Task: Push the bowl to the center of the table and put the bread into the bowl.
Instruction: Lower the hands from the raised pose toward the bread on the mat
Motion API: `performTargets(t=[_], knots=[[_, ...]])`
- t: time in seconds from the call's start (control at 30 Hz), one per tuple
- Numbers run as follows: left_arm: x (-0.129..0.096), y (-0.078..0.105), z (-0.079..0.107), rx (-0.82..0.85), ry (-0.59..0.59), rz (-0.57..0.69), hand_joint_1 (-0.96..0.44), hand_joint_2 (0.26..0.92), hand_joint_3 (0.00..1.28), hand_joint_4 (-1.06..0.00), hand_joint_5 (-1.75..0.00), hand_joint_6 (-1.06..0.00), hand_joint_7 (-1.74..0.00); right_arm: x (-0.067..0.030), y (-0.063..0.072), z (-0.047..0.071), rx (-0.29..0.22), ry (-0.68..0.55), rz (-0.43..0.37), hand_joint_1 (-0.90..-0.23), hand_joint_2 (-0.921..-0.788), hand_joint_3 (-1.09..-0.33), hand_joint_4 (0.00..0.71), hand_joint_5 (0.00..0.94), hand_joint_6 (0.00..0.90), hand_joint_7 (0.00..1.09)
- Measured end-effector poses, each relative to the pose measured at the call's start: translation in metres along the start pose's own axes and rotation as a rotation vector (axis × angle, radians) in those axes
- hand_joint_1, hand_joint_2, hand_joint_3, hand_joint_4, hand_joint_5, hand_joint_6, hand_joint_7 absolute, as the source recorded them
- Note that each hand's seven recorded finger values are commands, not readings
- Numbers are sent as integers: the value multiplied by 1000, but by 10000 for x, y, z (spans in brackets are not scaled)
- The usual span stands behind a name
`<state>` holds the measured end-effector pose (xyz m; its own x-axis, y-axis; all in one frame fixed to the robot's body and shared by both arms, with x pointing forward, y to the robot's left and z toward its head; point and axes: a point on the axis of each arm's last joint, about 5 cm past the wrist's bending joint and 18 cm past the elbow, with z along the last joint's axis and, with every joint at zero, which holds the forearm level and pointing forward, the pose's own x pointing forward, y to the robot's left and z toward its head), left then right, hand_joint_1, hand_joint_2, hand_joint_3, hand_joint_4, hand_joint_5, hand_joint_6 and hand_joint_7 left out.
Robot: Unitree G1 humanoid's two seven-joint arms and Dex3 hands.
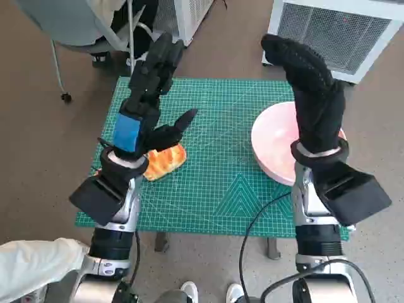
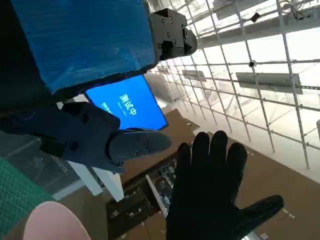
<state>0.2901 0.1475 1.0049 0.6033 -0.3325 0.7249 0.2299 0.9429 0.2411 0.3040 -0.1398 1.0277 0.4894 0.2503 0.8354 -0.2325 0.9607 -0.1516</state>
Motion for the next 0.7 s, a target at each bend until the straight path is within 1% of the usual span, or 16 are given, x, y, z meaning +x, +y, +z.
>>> performTargets(t=[0.3, 0.47, 0.6, 0.7], knots=[[-4, 4, -2, 3, -4, 0, -371, 921, 417, -176, -3, -79, -286, -5, 7, -4, 0, -3, 5, -619, -921, -749, 340, 15, -1, 766], [-6, 8, -3, 4, -4, 2, -372, 921, 416, -179, -4, -81, -286, -21, -15, -12, -9, -4, 5, -611, -921, -759, 344, 17, -1, 765], [-6, 9, -2, 4, -5, 3, -373, 921, 416, -179, -3, -82, -286, -57, -94, -23, -34, 3, -3, -608, -921, -760, 346, 17, -1, 752], [-7, 10, -2, 5, -6, 4, -374, 921, 415, -178, -3, -82, -285, -107, -205, -36, -65, 15, -17, -608, -921, -760, 339, 13, -1, 738]])
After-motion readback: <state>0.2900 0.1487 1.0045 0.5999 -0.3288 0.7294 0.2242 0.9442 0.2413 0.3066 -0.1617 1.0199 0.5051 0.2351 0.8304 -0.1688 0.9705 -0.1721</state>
